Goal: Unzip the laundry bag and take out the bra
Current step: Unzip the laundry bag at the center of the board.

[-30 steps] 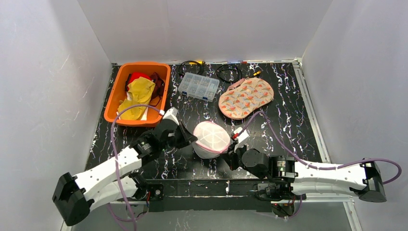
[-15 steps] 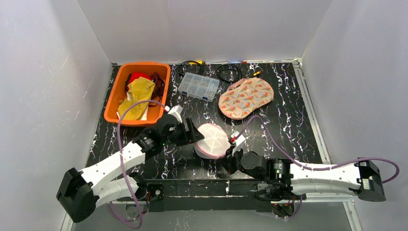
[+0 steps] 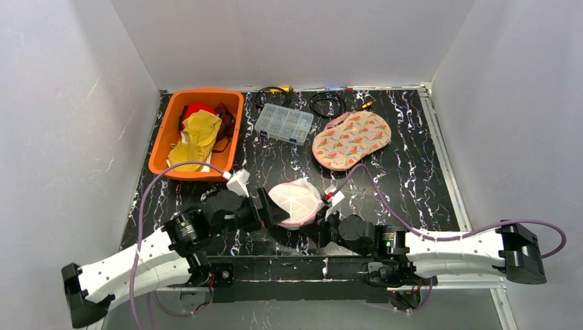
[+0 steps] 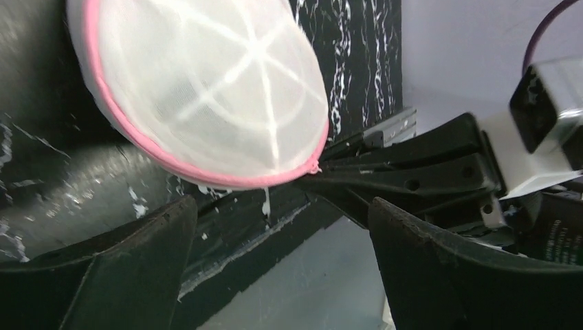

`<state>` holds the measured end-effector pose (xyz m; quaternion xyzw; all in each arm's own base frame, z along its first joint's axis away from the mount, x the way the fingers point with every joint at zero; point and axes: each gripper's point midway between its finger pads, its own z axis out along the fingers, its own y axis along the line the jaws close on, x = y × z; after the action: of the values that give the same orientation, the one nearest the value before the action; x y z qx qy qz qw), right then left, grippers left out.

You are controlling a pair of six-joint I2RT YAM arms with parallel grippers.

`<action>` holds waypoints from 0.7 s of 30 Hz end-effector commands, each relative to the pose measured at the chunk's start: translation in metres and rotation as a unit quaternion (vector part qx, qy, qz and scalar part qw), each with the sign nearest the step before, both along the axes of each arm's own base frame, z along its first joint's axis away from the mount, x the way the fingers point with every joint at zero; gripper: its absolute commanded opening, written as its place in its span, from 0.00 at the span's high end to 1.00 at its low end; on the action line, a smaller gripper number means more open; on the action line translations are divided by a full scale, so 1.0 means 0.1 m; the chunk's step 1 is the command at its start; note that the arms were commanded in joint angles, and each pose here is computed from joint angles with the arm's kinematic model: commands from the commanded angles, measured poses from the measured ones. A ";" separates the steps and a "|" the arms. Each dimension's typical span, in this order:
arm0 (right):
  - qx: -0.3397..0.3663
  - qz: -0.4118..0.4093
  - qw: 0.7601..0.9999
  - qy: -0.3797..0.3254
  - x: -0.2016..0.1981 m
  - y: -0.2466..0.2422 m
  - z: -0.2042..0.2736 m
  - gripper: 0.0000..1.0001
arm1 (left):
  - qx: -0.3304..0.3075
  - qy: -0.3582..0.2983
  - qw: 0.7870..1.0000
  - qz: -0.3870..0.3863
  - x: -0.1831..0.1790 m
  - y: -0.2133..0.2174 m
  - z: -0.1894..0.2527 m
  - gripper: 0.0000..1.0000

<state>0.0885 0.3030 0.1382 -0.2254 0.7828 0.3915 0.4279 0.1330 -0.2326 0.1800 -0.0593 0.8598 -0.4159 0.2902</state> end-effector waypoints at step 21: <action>0.082 0.058 0.995 0.013 -0.19 0.46 0.41 0.99 | 0.030 0.039 0.987 0.153 0.13 -0.08 -0.45 0.48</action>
<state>0.0720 0.3350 0.1442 -0.2421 0.7680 0.4402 0.3973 0.1311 -0.2536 0.1384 -0.1743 0.8686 -0.3709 0.2786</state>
